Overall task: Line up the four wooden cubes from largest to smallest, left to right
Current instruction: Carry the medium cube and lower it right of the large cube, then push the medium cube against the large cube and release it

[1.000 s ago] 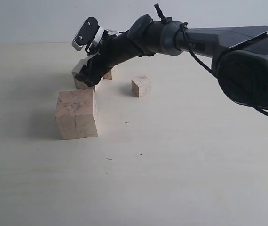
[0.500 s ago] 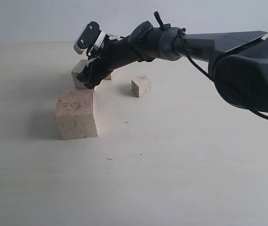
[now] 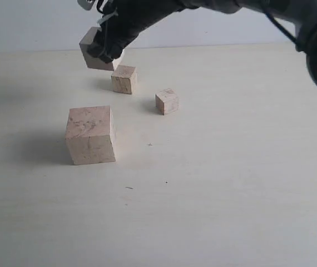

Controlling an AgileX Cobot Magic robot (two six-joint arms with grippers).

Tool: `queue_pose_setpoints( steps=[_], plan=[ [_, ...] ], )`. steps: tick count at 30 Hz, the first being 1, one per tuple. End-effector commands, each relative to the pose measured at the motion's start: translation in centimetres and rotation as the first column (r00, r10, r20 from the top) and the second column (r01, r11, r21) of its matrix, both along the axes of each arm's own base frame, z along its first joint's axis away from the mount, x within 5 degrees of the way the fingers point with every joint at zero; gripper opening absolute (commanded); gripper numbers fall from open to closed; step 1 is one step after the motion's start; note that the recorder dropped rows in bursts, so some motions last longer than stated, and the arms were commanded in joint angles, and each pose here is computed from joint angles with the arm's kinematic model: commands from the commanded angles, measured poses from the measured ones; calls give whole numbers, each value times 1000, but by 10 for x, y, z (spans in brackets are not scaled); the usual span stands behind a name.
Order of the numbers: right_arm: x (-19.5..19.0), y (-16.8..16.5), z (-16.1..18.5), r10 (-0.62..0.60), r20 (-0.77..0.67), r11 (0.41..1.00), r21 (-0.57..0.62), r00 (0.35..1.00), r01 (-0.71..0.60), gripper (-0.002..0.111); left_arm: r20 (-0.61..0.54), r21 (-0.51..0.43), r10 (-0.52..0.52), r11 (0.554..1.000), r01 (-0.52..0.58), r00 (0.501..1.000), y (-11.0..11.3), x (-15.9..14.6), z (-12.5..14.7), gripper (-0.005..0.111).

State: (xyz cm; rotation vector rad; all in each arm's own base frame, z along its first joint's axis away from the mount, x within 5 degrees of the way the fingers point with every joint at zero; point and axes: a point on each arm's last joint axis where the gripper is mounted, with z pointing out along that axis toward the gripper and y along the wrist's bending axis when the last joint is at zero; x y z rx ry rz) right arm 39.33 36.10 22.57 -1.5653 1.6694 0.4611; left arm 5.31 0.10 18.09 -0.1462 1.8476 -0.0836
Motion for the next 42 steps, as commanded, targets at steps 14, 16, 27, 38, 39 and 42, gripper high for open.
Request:
queue_pose_setpoints(
  steps=[14,16,27,38,39,42],
  plan=[
    [-40,-59,-14,366,-273,860,-265,890,-435,0,11,-7,1,1000,0,1000,0,0,0,0],
    [-43,-57,-28,388,-275,863,-227,880,-451,0,11,-7,1,1000,0,1000,0,0,0,0],
    [-43,-59,-79,265,-295,919,-211,918,-333,0,11,-7,1,1000,0,1000,0,0,0,0],
    [-52,-56,-103,385,-362,876,-145,849,-460,0,11,-7,1,1000,0,1000,0,0,0,0],
    [-52,-56,-105,394,-365,871,-145,844,-469,0,11,-7,1,1000,0,1000,0,0,0,0],
    [-54,-54,-111,397,-382,870,-134,835,-475,0,11,-7,1,1000,0,1000,0,0,0,0]
  ],
)
